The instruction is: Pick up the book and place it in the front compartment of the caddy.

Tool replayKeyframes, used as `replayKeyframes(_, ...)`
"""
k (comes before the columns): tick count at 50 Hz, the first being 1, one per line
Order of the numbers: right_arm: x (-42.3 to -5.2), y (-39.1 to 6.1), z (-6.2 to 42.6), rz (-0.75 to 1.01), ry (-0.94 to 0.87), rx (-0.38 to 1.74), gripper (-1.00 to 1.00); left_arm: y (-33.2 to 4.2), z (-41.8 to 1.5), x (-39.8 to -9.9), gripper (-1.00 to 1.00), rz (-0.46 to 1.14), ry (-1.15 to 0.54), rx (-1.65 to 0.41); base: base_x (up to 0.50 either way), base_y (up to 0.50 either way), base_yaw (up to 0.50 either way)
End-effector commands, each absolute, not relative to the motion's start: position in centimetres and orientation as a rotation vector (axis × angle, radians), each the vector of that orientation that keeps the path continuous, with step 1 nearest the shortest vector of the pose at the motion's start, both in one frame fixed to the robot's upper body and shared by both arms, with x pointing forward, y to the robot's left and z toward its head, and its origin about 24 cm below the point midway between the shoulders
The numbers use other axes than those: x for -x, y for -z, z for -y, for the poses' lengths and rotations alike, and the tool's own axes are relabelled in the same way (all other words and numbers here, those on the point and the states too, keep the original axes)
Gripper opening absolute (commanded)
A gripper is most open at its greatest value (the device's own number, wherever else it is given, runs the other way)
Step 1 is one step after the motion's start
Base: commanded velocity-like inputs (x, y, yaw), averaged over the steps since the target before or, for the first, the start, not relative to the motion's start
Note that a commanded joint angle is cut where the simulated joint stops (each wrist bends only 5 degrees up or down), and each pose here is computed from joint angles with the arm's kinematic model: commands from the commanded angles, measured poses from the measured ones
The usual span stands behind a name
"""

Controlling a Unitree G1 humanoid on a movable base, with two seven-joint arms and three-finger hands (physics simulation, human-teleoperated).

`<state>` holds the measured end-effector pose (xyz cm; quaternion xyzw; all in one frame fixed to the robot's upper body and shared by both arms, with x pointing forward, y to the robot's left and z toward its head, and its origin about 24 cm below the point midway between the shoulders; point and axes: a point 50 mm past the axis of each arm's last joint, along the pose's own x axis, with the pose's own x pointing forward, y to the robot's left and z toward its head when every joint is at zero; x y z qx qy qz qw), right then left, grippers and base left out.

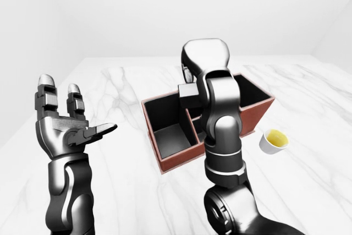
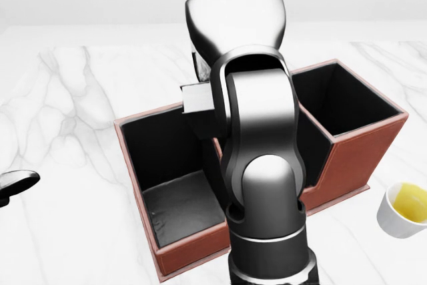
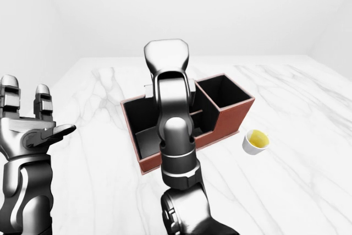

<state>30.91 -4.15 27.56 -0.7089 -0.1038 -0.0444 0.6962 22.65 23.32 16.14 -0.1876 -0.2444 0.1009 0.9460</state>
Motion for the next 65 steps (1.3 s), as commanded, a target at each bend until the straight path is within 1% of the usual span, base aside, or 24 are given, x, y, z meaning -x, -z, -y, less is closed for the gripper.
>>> replayKeyframes(1, -31.9, -29.5, 3.0, 0.253, 0.095, 1.590, -1.00, -16.0, -23.3, -22.8, 1.00, 0.492, -0.204, 0.381, 0.00, 0.00, 0.00)
replayKeyframes(18, -32.6, -31.3, 3.5, 0.245, 0.117, 1.550, -1.00, -16.0, -23.1, -22.7, 1.00, 0.489, -0.200, 0.378, 0.00, 0.00, 0.00)
replayKeyframes(29, -33.0, -31.7, 4.5, 0.223, 0.134, 1.524, -1.00, -16.0, -23.2, -22.7, 1.00, 0.493, -0.202, 0.378, 0.00, 0.00, 0.00)
replayKeyframes(40, -33.8, -31.4, 5.6, 0.173, 0.136, 1.511, -1.00, -16.0, -23.1, -22.7, 1.00, 0.491, -0.200, 0.377, 0.00, 0.00, 0.00)
replayKeyframes(65, -34.4, -30.4, 6.3, 0.130, 0.112, 1.506, -1.00, -15.7, -23.0, -22.8, 1.00, 0.476, -0.196, 0.376, 0.00, 0.00, 0.00)
